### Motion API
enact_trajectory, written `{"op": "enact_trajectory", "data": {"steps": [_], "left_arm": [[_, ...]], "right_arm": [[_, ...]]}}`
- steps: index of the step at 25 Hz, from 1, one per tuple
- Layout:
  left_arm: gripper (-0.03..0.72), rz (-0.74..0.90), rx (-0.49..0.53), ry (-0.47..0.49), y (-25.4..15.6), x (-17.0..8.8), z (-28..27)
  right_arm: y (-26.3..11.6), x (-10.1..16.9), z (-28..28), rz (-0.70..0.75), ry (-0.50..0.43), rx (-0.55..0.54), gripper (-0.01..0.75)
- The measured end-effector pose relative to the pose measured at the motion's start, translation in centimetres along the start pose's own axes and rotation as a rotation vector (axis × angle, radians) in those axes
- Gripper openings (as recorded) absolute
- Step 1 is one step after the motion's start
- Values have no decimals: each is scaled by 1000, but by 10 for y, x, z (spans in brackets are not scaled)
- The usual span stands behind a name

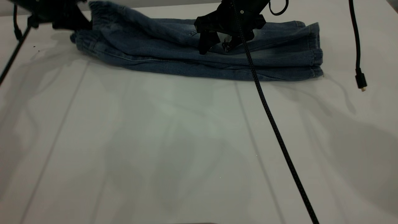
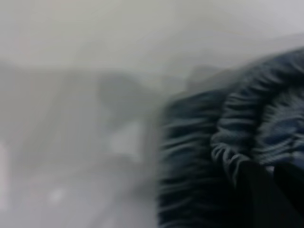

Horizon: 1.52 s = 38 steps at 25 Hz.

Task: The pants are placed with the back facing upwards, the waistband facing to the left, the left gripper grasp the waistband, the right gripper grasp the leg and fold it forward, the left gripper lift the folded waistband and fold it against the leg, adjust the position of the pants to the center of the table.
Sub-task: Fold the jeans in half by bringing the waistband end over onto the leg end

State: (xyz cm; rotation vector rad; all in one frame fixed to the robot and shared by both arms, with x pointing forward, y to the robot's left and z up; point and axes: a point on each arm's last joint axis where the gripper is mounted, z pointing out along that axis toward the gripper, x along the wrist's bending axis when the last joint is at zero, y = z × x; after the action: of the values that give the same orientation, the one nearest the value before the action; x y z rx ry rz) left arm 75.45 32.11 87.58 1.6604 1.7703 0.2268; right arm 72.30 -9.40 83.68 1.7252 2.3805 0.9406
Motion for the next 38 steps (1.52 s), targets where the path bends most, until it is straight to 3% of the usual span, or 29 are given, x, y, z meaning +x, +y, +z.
{"op": "enact_trajectory", "data": {"steps": [9, 15, 20, 24, 27, 31, 38], "left_arm": [[52, 135, -35, -127, 47, -44, -44], [50, 226, -49, -194, 66, -77, -70], [50, 296, -54, -200, 75, -99, -88], [50, 331, -62, -211, 79, -112, -101], [50, 338, -49, -227, 79, -118, -104], [50, 369, -35, -251, 78, -135, -105], [50, 476, -18, -332, 63, -198, -96]], "right_arm": [[0, 7, 4, 5, 23, -15, 465], [-5, 42, 12, -60, 93, -15, 465], [-10, 58, 12, -110, 139, 17, 465], [10, 57, -21, -126, 163, -3, 465], [37, 48, -71, -140, 163, -61, 465], [57, 16, -127, -111, 132, -92, 465], [69, -31, -190, -39, 83, -143, 465]]}}
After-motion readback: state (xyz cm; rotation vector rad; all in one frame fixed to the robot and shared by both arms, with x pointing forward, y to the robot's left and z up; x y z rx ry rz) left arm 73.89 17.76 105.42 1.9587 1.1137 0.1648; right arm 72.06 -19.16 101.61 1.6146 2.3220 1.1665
